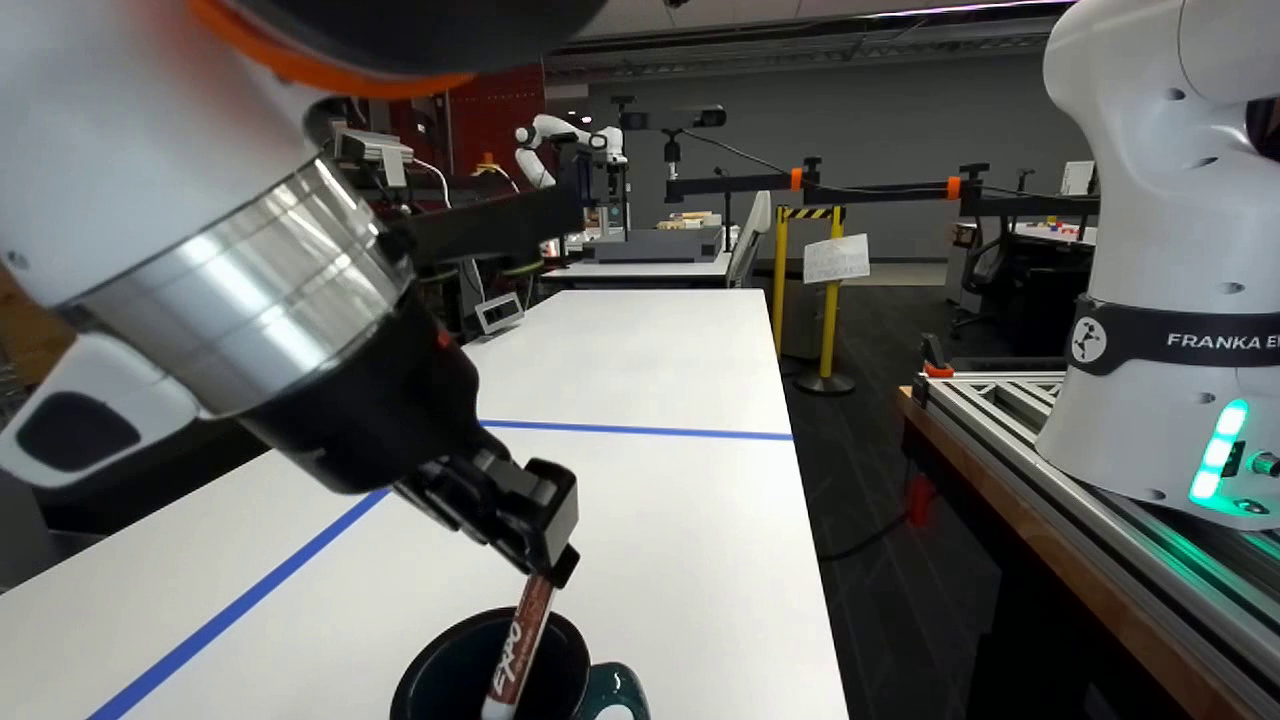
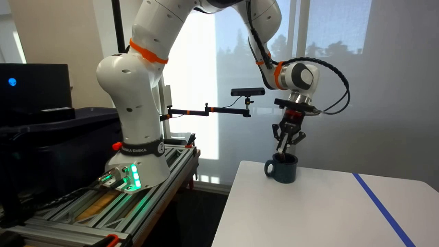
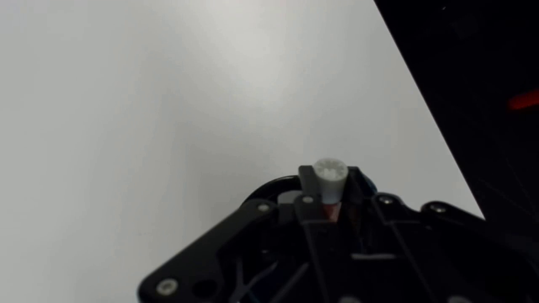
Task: Take the marker out of the cup
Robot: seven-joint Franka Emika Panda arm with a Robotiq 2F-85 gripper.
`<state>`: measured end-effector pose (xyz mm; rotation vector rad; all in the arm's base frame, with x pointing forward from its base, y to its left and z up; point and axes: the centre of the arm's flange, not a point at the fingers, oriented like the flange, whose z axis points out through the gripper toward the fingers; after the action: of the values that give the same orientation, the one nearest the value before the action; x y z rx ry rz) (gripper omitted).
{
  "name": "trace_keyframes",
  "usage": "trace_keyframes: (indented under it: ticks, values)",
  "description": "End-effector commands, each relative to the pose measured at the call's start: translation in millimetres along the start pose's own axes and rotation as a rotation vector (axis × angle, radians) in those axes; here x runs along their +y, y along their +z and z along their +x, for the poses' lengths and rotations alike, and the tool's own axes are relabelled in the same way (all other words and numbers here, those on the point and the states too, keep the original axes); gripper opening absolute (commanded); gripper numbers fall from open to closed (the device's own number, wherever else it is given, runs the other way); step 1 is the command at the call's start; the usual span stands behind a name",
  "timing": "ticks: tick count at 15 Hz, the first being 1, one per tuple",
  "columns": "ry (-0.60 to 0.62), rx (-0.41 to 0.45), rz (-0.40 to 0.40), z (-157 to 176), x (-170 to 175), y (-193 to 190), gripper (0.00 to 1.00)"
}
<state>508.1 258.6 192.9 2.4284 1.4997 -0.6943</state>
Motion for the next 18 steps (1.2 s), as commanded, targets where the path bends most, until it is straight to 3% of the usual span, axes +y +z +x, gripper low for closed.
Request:
trace_keyframes:
  ticks: [1,4,8,13,18]
  values:
    - [-0.006,-0.02,0.021,-43.7,-4.1,-23.6,0.05]
    - [0.095,0.026,-0.013,-76.4,22.4,-23.4,0.05]
    - [0.235,0.135,-0.02,-92.1,61.9,5.2,0.05]
    - [0.368,0.267,-0.035,-82.4,101.5,68.2,0.05]
    - [0.392,0.323,-0.05,-61.6,119.7,122.5,0.05]
